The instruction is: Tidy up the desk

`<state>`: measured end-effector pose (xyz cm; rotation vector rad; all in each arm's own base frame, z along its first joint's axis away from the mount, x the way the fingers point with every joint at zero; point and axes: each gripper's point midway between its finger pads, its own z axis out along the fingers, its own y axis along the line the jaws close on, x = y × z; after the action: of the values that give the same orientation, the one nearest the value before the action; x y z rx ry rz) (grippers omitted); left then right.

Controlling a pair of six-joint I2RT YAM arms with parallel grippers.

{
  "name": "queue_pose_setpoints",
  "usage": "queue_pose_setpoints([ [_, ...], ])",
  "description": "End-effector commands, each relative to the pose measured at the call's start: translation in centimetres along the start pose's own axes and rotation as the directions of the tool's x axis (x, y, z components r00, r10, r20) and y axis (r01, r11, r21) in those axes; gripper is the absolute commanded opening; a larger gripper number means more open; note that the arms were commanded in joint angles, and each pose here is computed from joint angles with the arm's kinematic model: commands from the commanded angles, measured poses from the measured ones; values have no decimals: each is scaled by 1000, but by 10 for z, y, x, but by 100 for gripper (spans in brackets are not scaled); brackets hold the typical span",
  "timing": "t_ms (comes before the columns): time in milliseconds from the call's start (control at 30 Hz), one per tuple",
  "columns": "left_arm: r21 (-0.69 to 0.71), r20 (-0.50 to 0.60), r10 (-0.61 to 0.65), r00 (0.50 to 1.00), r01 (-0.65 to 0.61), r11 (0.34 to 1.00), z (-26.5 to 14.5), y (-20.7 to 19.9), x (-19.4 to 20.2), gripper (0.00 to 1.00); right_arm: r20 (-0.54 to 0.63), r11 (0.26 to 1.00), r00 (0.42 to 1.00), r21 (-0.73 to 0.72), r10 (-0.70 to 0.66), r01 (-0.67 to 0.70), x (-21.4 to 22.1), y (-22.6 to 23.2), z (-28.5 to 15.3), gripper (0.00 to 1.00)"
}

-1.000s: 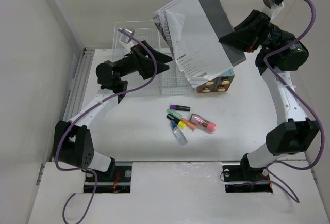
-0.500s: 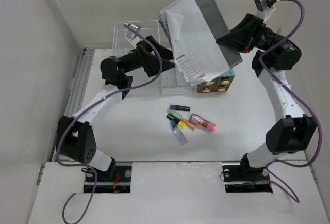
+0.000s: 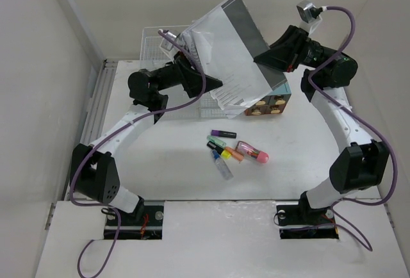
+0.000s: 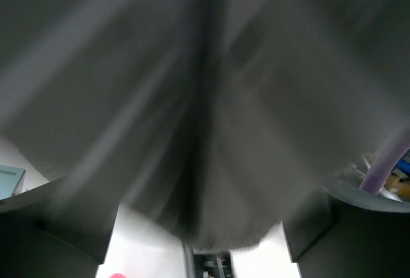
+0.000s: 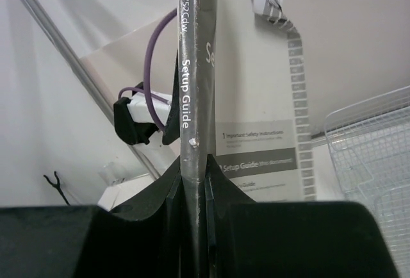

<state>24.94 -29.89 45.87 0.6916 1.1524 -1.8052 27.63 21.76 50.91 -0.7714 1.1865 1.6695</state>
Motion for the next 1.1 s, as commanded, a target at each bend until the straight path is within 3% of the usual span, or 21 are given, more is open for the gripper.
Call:
queue_pose_setpoints([
  [0,307,241,556,796,-606,734,-1,-117,-27,85,65,993,991,-14,-115,116,-16,23,8,0],
  [33,299,234,552,800,-600,742,0,-117,-29,66,65,992,990,-9,-126,127,-16,21,8,0],
  [133,285,232,563,793,-609,740,1,-121,-32,37,44,991,990,-4,-136,136,-14,25,8,0],
  [167,275,222,556,801,-598,753,2,-117,-33,10,42,989,988,5,-150,150,-14,22,8,0],
  [200,275,221,555,802,-597,754,2,-121,-34,0,42,987,986,8,-163,162,-15,25,8,0],
  [367,267,203,567,798,-602,752,3,-129,-33,0,-7,985,985,13,-173,173,-8,23,10,3],
  [433,271,172,568,805,-593,758,6,-128,-30,0,-40,977,976,0,-213,213,-10,26,11,23],
  [467,282,169,575,800,-598,750,8,-135,-30,0,-51,978,977,2,-208,209,-11,27,12,41],
  [500,272,138,565,813,-580,768,13,-128,-28,0,-60,969,967,-6,-247,248,-19,31,15,50],
  [600,259,67,545,836,-542,799,18,-119,-23,0,-117,974,967,-38,-227,224,-15,28,21,64],
  [700,255,33,555,831,-544,799,21,-117,-22,0,-146,969,958,-72,-246,237,-16,30,28,68],
  [833,232,-42,504,863,-482,845,25,-99,-16,0,-211,960,938,-121,-275,254,-12,34,29,70],
  [867,213,-87,457,885,-432,876,25,-85,-9,0,-220,954,931,-133,-293,269,-13,39,29,70],
  [1067,94,-188,369,910,-358,929,24,-42,6,0,-310,949,902,-190,-300,251,5,42,25,72],
])
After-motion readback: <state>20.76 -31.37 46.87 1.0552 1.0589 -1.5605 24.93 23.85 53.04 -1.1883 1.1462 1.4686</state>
